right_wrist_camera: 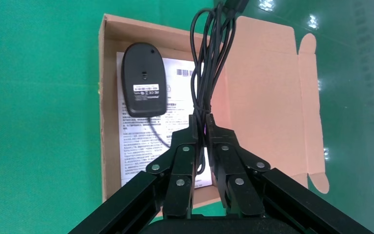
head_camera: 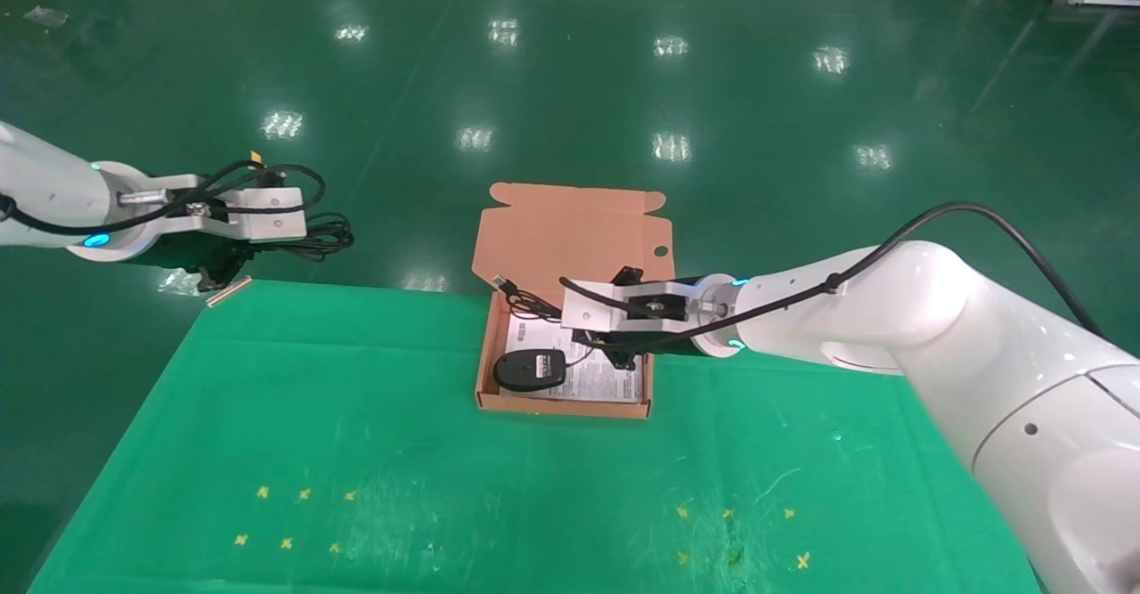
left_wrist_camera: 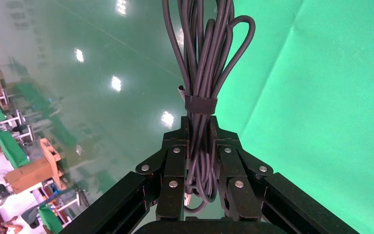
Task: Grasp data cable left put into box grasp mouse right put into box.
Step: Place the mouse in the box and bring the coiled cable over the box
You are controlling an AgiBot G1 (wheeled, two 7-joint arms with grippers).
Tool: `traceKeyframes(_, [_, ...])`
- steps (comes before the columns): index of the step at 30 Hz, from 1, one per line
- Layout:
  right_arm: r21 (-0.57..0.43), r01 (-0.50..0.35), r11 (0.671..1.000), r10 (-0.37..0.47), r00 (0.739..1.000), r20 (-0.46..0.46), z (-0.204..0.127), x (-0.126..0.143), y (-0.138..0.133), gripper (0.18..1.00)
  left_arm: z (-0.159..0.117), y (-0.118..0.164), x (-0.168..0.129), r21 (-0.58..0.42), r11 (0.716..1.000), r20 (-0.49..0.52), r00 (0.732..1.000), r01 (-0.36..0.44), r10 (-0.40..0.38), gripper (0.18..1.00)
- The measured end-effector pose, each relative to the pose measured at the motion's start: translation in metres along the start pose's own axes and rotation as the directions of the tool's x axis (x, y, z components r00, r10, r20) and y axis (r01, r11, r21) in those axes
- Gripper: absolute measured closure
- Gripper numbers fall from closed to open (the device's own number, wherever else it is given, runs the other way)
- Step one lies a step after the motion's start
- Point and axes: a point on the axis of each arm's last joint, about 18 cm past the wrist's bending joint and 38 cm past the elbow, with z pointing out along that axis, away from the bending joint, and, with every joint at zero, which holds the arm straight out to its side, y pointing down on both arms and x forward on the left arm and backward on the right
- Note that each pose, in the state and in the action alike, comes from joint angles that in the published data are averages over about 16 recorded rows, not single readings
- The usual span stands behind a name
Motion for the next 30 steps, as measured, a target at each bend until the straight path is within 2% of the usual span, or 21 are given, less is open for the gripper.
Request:
traceKeyframes(9, [0.012,0.010,1.000,-0.010,1.000,-0.003,-0.003,-0.001,-0.001,0.940,0.001,-0.003,0.002,0.008,1.000,-0.002,1.000,-0.004,0.004,0.933])
traceKeyframes(15, [0.020,-0.005,1.000,0.006,1.000,-0.017,-0.012,0.002,0.007,0.876,0.008,-0.014,0.008,0.047,0.999,-0.008,1.000,-0.015,0.015,0.933])
traceKeyframes(21, [0.014,-0.036,0.999,0.037,0.998,-0.053,-0.030,0.014,0.025,0.775,0.024,-0.039,0.020,0.129,0.991,-0.015,0.999,-0.031,0.033,0.934])
traceKeyframes(30, [-0.017,-0.079,0.997,0.076,0.989,-0.127,-0.073,0.036,0.063,0.564,0.055,-0.092,0.041,0.273,0.960,-0.007,0.998,-0.054,0.058,0.934])
